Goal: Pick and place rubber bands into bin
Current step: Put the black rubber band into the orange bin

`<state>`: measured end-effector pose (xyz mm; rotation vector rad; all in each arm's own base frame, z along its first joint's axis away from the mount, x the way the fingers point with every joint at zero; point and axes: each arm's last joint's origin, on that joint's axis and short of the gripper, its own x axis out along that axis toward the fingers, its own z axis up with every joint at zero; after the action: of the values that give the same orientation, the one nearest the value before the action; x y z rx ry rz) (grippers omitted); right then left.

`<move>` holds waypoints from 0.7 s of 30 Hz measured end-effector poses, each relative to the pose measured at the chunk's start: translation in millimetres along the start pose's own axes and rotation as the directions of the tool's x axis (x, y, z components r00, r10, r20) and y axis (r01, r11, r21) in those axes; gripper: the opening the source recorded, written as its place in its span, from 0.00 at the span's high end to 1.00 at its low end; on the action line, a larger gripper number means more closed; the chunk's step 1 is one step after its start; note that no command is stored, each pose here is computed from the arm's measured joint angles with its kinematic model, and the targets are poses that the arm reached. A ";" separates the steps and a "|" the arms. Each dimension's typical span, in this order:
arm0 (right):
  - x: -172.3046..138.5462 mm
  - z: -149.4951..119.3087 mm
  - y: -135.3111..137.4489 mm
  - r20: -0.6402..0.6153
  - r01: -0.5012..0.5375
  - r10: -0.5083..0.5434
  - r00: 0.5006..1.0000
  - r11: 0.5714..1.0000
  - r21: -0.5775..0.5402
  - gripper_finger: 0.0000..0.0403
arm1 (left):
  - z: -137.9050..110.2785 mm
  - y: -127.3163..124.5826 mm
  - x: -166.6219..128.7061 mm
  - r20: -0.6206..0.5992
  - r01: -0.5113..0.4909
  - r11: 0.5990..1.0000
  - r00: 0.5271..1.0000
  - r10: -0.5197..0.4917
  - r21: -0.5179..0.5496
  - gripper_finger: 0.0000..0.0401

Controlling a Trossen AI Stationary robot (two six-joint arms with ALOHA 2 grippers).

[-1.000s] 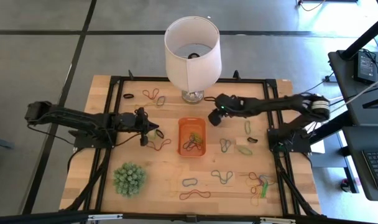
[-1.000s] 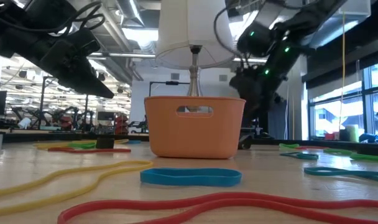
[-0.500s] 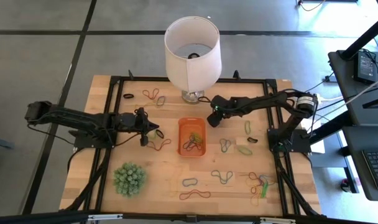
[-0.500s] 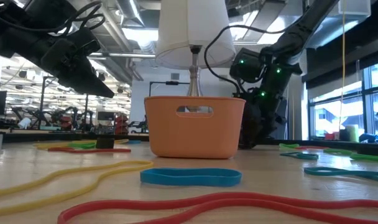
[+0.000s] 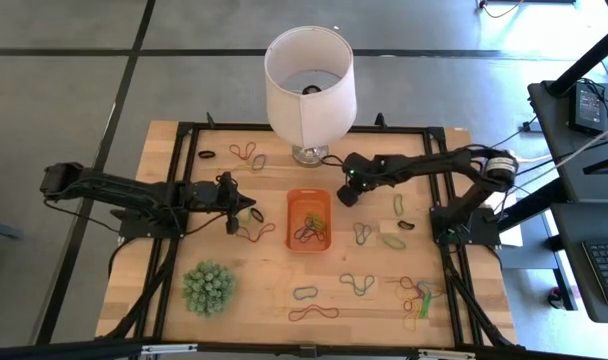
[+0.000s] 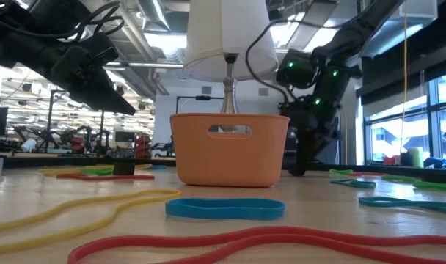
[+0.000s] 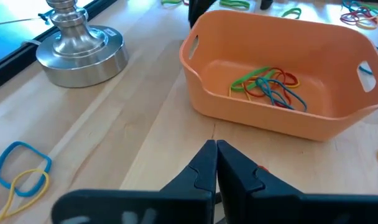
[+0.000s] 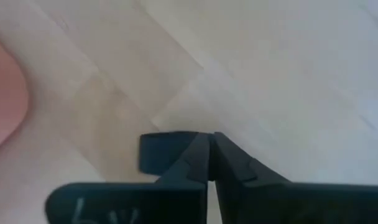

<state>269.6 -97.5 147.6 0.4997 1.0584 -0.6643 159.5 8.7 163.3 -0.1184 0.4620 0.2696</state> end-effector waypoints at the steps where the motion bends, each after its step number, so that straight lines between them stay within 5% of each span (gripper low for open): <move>1: -5.1 -0.2 -1.0 0.001 0.002 -0.002 1.000 1.000 0.000 0.99 | 0.0 0.0 0.0 0.000 0.000 1.000 1.000 0.000 0.000 0.98; 21: -123.0 -11.6 37.5 0.331 -0.132 0.204 0.921 0.965 -0.228 0.99 | 0.2 0.9 0.0 0.006 -0.030 1.000 1.000 0.030 0.002 0.98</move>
<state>248.2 -32.1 256.9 0.2765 0.7229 -0.4643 159.4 9.5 163.5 -0.1090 0.4584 0.2990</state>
